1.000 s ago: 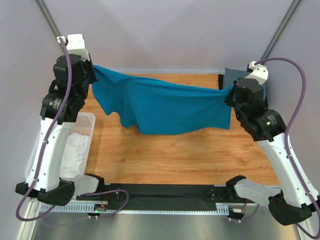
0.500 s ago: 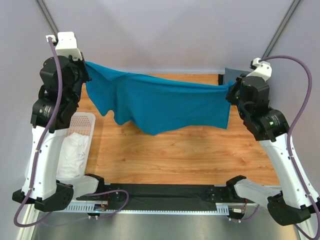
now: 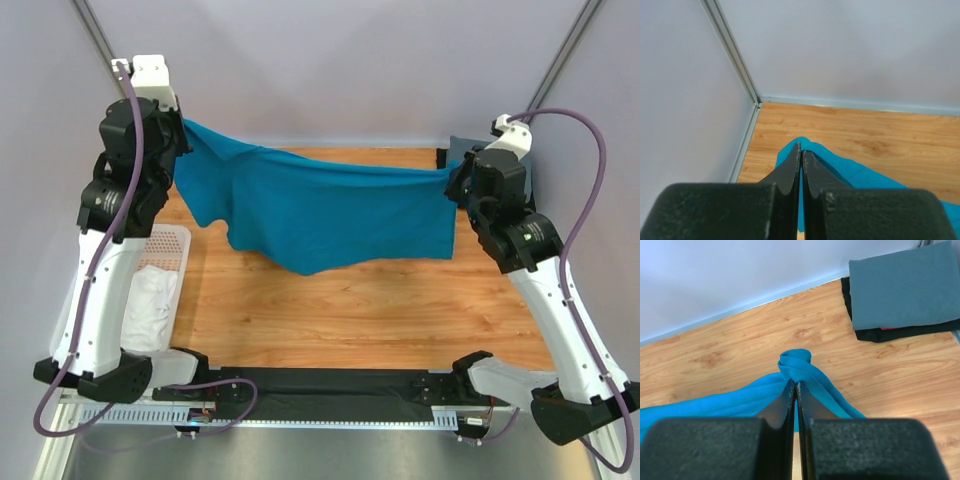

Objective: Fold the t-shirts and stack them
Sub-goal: Flatten the tshirt out

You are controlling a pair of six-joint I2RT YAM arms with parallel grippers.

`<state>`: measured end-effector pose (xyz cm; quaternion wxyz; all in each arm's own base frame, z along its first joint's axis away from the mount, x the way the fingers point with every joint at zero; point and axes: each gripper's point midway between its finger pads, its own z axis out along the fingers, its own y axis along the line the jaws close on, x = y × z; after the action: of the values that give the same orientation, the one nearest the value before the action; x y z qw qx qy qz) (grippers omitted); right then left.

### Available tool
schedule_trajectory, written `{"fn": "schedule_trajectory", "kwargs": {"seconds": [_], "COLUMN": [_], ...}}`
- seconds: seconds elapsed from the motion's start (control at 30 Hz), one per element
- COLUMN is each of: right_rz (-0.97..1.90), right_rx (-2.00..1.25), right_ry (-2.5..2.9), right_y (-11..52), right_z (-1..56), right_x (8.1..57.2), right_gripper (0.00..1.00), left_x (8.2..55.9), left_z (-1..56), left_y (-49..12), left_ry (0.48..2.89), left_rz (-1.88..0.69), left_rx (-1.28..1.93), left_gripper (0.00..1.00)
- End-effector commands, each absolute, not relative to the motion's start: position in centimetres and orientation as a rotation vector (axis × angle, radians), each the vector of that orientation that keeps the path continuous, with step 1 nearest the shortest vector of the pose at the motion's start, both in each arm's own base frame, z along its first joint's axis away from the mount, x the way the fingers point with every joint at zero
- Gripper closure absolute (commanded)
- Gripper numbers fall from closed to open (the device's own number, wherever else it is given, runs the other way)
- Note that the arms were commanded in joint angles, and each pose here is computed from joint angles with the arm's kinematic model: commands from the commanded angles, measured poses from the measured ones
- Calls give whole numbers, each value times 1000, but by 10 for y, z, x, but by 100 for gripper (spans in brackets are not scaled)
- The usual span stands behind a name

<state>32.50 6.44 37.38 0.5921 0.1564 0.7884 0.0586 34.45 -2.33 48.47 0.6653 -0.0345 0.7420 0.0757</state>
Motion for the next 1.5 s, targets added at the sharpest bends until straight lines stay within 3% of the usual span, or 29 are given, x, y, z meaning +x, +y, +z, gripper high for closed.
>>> {"fn": "schedule_trajectory", "kwargs": {"seconds": [0.0,0.13,0.27,0.43,0.57,0.87,0.9,1.1,1.2,1.23,1.27,1.3,1.33,1.37,1.47], "right_rz": [185,236,236,242,229,207,203,243,295,323,331,293,260,249,163], "right_rx": [351,329,259,219,198,237,234,338,369,352,360,403,411,401,399], "right_ry": [1778,1708,1662,1521,1528,1733,1814,2021,2100,2108,2118,2118,2155,2146,2153], "right_y": [74,83,89,87,85,67,68,62,67,71,71,64,60,60,51], "right_z": [380,396,426,490,479,353,312,217,189,189,191,194,192,204,214], "right_x": [357,393,429,429,421,355,347,289,266,263,260,259,254,257,267], "right_gripper": [100,99,99,100,100,100,99,100,89,64,39,21,5,1,0], "left_x": [370,404,425,400,371,280,268,204,167,157,152,147,141,142,153], "left_z": [503,519,571,619,608,480,448,273,229,220,218,223,220,234,248], "left_y": [-29,-44,-49,-49,-61,-77,-88,-144,-160,-158,-157,-156,-150,-146,-131], "left_ry": [1619,1576,1437,1306,1320,1550,1609,2050,2174,2217,2235,2234,2270,2243,2214], "left_rz": [170,150,156,105,6,-215,-288,-531,-638,-638,-641,-641,-612,-599,-483], "left_rx": [-69,-9,-1,-4,68,158,179,262,261,265,269,289,303,320,281], "left_gripper": [100,100,100,100,100,100,100,100,100,96,83,61,5,0,0]}}
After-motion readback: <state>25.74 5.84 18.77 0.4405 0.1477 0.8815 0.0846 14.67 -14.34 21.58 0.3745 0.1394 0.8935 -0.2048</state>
